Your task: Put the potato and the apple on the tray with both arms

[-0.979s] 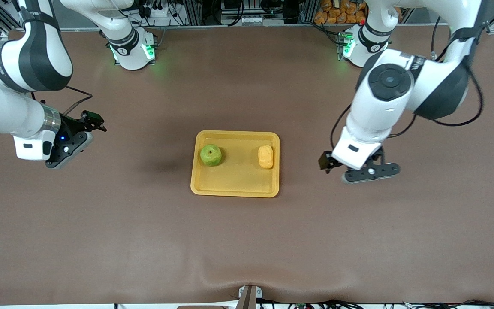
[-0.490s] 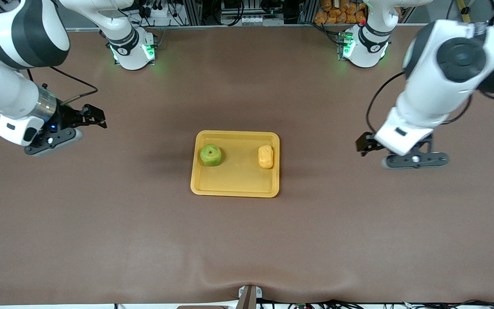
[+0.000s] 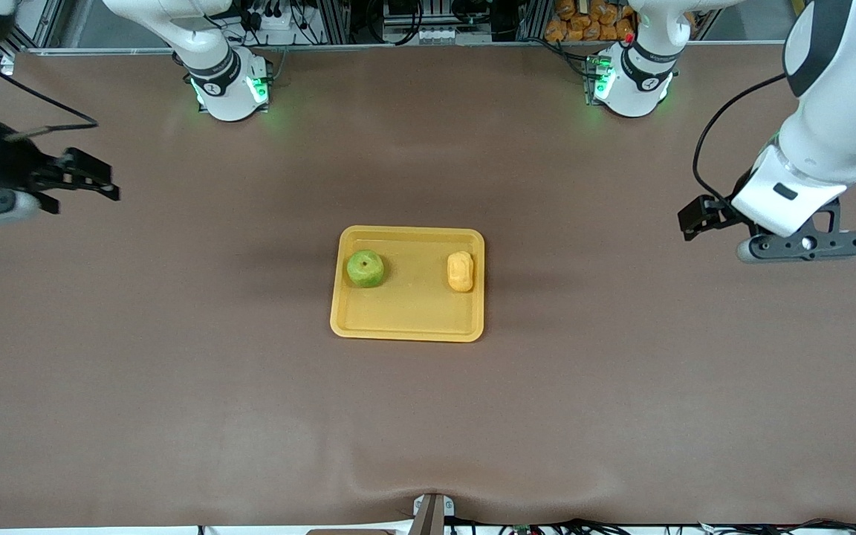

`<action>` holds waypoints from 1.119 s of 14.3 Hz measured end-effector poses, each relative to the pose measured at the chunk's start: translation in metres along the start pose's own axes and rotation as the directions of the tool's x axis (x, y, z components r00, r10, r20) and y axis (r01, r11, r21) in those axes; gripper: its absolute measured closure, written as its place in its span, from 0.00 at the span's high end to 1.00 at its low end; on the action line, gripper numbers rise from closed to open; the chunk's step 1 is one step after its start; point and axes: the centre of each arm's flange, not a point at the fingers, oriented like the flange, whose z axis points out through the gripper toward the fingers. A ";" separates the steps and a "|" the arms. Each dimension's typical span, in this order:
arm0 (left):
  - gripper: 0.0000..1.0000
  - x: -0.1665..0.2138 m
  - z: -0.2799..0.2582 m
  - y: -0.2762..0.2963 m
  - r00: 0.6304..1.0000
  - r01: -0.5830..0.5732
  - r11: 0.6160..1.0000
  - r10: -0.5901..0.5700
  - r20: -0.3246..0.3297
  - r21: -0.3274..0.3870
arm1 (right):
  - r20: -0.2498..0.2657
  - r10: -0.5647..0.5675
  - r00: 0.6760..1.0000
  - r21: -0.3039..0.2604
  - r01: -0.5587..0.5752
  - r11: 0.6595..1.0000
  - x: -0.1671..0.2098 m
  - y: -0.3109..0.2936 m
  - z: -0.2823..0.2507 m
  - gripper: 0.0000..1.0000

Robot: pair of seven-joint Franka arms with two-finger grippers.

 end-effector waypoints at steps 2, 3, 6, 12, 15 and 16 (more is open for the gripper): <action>1.00 -0.006 -0.010 -0.004 1.000 0.007 1.000 -0.007 -0.003 0.007 | -0.013 0.045 0.999 0.001 -0.045 0.999 -0.003 0.024 -0.006 1.00; 1.00 -0.008 -0.014 -0.008 1.000 0.014 1.000 -0.014 -0.007 0.009 | -0.018 0.062 0.998 -0.001 -0.062 0.998 -0.005 0.033 -0.010 1.00; 1.00 -0.012 -0.021 -0.013 1.000 0.012 1.000 -0.011 -0.012 0.013 | -0.005 0.080 0.997 -0.003 -0.080 0.997 -0.011 0.043 -0.018 1.00; 1.00 -0.014 -0.033 -0.057 0.994 -0.111 0.994 0.111 -0.006 0.007 | 0.018 0.112 0.994 -0.060 -0.111 0.992 -0.021 0.027 -0.043 1.00; 1.00 -0.022 -0.038 -0.084 0.992 -0.124 0.992 0.125 0.026 -0.034 | 0.005 0.204 0.979 -0.066 -0.204 0.977 -0.020 0.024 -0.043 1.00; 1.00 -0.026 -0.042 -0.084 0.992 -0.124 0.992 0.125 0.028 -0.038 | -0.010 0.232 0.973 -0.066 -0.232 0.970 -0.017 0.020 -0.043 1.00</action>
